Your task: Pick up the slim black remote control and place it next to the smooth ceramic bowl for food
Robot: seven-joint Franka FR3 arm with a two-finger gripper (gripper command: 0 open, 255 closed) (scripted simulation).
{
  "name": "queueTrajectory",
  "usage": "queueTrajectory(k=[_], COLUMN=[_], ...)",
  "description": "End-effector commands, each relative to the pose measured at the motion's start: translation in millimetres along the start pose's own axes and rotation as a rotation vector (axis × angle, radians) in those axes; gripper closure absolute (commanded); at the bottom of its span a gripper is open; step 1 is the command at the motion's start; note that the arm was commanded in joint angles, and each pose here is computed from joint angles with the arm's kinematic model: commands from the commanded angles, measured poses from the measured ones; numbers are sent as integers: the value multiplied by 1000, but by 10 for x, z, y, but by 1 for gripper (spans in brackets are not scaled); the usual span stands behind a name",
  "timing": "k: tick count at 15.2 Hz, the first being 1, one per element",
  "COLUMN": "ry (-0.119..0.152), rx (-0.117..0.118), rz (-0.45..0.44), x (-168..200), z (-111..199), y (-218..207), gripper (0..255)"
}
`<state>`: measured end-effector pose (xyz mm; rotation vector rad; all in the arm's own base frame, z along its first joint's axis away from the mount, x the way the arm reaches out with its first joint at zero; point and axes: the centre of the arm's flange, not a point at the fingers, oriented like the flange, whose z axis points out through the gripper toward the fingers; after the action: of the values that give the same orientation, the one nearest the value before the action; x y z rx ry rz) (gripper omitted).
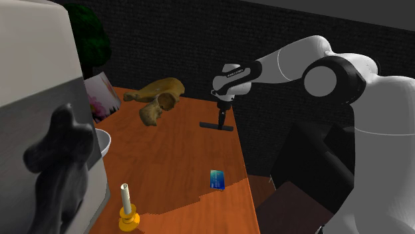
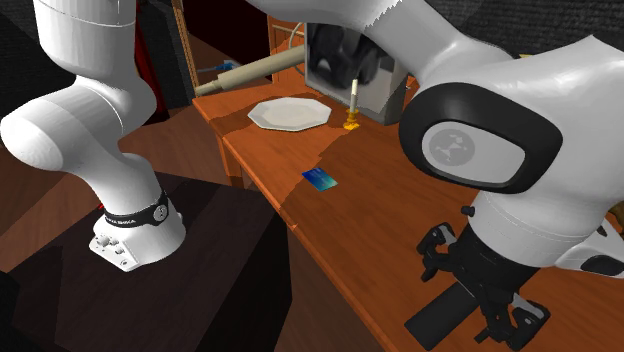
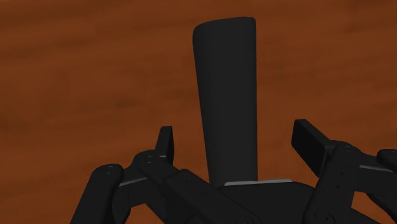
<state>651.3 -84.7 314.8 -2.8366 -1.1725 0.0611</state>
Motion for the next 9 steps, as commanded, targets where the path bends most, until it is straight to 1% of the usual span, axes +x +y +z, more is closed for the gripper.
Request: queueTrajectory(k=[1, 3, 4, 9], ry=[0, 0, 0, 0], rx=[0, 0, 0, 0], rz=[0, 0, 0, 0], x=[0, 0, 0, 3], z=[2, 1, 1, -3], y=[0, 0, 0, 1], gripper=[0, 0, 255, 255])
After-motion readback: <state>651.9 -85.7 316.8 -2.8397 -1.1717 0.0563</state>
